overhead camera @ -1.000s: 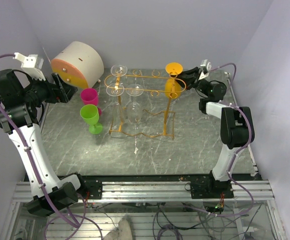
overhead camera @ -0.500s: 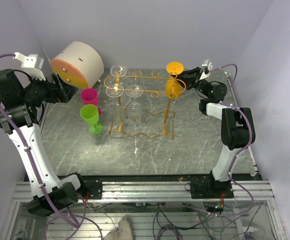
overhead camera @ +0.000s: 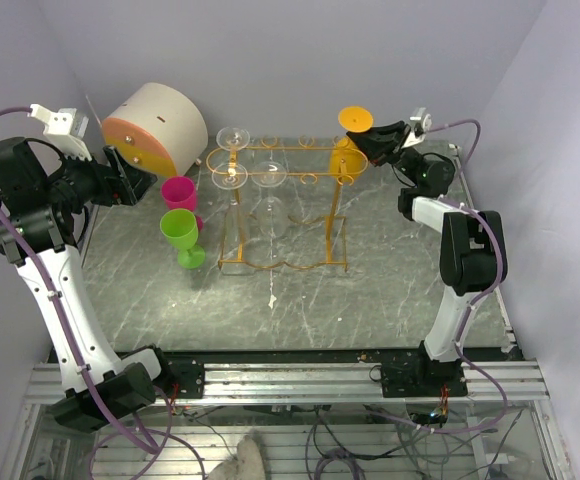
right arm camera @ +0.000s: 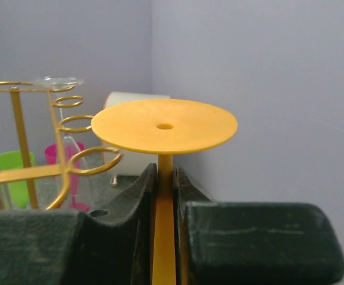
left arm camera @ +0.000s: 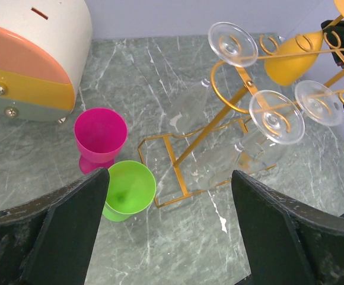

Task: Place the wine glass upside down on the wine glass rack

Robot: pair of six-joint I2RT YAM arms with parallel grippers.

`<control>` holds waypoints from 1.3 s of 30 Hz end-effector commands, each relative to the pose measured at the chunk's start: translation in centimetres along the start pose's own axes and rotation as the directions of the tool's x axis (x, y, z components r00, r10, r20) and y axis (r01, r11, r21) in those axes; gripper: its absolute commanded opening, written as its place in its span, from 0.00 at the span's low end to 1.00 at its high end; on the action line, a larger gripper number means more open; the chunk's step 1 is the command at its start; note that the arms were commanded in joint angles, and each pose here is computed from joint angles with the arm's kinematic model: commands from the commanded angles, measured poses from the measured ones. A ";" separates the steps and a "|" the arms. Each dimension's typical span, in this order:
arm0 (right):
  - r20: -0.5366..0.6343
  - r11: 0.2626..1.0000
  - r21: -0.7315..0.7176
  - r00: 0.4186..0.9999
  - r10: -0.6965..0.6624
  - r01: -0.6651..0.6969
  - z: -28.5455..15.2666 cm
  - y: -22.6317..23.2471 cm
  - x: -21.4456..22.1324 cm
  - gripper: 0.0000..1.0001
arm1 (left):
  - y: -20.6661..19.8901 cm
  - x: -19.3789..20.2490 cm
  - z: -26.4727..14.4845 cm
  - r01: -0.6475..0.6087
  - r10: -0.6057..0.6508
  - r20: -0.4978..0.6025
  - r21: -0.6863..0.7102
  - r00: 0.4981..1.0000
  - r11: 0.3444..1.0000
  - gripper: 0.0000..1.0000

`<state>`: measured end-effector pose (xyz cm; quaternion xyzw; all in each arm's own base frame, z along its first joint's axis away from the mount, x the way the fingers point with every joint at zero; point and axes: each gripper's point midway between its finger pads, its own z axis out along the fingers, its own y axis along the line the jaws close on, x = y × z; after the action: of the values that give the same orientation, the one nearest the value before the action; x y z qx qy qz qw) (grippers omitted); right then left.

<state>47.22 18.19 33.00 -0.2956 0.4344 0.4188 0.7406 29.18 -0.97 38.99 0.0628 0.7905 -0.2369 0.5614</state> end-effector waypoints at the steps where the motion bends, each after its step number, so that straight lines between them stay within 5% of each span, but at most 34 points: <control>1: 0.134 0.985 -0.046 0.978 -0.161 0.169 0.8 0.7 -3.8 0.00 | 0.0 -0.3 0.0 -0.003 0.003 0.013 0.020 1.000 1.000 0.94; 39: 0.112 0.965 -0.191 0.981 -0.161 0.180 0.8 5.1 -2.4 0.00 | 0.1 -0.2 0.5 0.023 -0.024 0.003 0.043 1.000 0.999 0.93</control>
<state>46.43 20.22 31.02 -0.3211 0.4449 0.4509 0.7041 29.64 -0.97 38.43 0.0591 0.7928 -0.2517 0.5519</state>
